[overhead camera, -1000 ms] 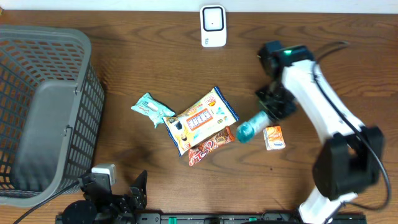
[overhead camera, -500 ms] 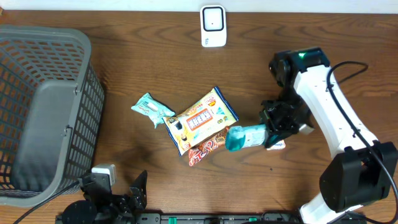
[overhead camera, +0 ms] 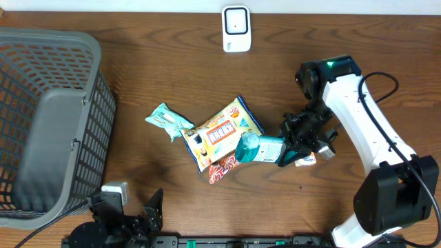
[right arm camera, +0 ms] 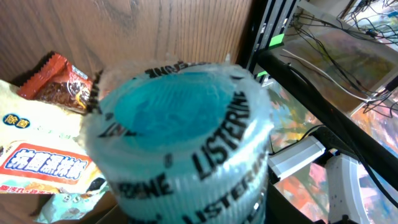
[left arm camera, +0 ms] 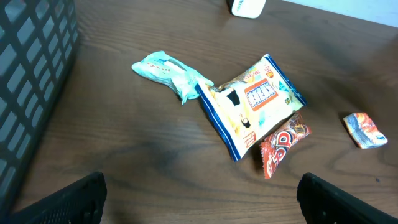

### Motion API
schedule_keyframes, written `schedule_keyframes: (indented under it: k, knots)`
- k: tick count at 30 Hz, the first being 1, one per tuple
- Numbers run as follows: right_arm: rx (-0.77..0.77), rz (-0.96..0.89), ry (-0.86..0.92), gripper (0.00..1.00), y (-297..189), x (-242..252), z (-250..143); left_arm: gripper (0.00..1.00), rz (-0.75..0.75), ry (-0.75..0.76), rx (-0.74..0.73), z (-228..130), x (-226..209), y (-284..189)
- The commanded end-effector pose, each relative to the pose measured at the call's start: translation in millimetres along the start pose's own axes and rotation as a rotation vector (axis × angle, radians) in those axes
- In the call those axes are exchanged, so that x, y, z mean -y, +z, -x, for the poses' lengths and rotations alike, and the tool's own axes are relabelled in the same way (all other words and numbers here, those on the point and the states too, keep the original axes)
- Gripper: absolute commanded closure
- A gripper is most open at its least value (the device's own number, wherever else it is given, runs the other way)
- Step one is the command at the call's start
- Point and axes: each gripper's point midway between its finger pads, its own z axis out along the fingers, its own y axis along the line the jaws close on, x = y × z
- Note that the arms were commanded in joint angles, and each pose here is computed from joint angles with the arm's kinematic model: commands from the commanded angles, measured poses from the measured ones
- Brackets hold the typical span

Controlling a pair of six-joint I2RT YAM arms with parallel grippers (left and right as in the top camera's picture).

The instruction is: Scan the item barcode

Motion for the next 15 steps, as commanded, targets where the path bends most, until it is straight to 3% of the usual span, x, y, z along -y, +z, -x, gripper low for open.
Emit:
schedule_keyframes:
  k: [1, 8, 15]
  knots:
    - [-0.062, -0.009, -0.084, 0.99, -2.3, 5.2, -11.1, 0.02, -0.009, 0.000, 0.001, 0.5, 1.9, -0.8]
    - [-0.034, 0.004, -0.469, 0.99, -2.4, 3.9, -5.7, 0.02, -0.010, 0.000, 0.001, 0.5, 1.9, -0.8]
    - [0.111, 0.085, -0.678, 0.98, -4.2, -24.4, 11.2, 0.02, -0.009, 0.000, 0.001, 0.5, 1.9, -0.8]
